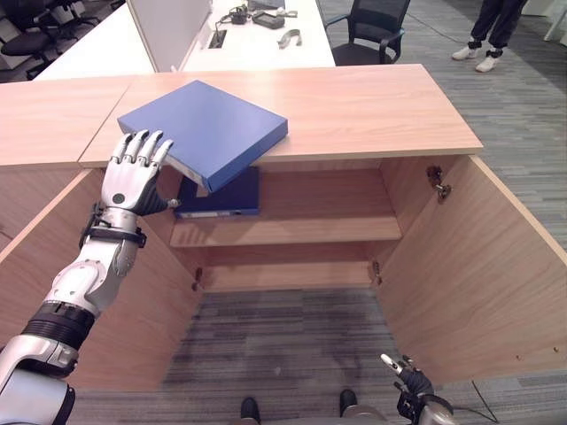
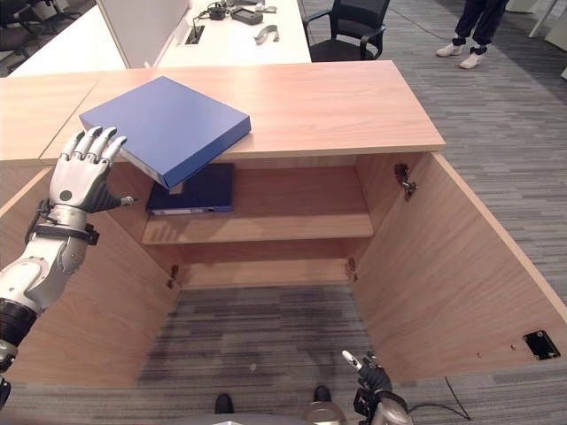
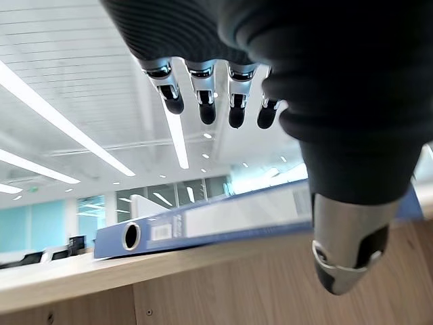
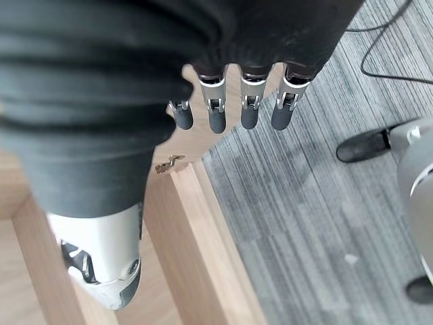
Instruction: Put the empty folder in the office cabinet
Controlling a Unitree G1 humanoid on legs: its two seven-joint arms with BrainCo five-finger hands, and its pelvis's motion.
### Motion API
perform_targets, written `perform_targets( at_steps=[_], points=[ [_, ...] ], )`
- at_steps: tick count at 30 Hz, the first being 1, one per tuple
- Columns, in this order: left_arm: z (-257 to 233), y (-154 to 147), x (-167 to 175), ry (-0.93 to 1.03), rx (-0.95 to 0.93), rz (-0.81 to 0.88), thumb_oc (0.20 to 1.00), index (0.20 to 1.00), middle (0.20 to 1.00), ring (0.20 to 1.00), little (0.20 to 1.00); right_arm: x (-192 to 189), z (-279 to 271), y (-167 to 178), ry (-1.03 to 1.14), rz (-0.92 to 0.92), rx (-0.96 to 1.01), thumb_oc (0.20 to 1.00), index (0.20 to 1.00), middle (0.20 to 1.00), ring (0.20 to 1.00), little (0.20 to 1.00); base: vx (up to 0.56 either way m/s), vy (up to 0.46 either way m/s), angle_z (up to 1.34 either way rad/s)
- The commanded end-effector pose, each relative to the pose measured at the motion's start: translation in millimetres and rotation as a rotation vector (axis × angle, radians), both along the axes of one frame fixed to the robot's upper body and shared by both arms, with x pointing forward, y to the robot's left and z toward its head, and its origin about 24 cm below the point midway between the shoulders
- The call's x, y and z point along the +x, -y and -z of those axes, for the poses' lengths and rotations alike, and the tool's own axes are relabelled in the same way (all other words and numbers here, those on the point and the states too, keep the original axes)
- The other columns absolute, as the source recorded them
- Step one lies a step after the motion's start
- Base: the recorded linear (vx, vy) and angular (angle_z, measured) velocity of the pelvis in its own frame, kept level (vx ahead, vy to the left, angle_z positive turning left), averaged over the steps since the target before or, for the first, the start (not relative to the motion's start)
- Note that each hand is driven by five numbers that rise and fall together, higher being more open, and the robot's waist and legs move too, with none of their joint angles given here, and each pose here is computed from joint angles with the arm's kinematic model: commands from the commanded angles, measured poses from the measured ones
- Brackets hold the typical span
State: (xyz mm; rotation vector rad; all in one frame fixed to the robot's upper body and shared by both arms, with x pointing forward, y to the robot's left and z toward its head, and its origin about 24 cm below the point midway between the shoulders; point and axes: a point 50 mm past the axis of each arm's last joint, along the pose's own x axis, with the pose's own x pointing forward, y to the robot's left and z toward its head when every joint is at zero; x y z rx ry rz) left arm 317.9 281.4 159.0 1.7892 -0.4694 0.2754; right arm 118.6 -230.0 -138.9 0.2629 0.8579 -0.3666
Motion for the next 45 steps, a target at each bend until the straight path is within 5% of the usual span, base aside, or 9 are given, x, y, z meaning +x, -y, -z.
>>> perform_targets(
  at_steps=[1,17,43,44,45],
  points=[
    [-71,-14,11,0.200,0.109,-0.074,1.000,1.000,1.000,1.000,1.000,22,-10,9,0.091,0.040,-0.006,1.000,1.000,1.000,1.000,1.000,-0.01,0.013,-0.12],
    [-80,-8,25,0.147,0.258,-0.083,1.000,1.000,1.000,1.000,1.000,23,-10,12,0.090,0.045,-0.001,1.000,1.000,1.000,1.000,1.000,0.00,0.007,-0.03],
    [-97,-11,38,0.179,0.230,-0.143,1.000,1.000,1.000,1.000,1.000,31,-13,6,0.134,0.069,0.039,1.000,1.000,1.000,1.000,1.000,0.00,0.003,-0.01],
    [-96,-12,38,0.179,0.208,-0.147,0.840,0.840,0.840,0.840,0.840,30,-13,5,0.131,0.068,0.040,1.000,1.000,1.000,1.000,1.000,0.00,0.000,0.00],
    [-97,-12,38,0.196,0.166,-0.146,0.200,0.200,0.200,0.200,0.200,29,-12,4,0.125,0.078,0.043,1.000,1.000,1.000,1.000,1.000,0.00,0.000,0.00]
  ],
)
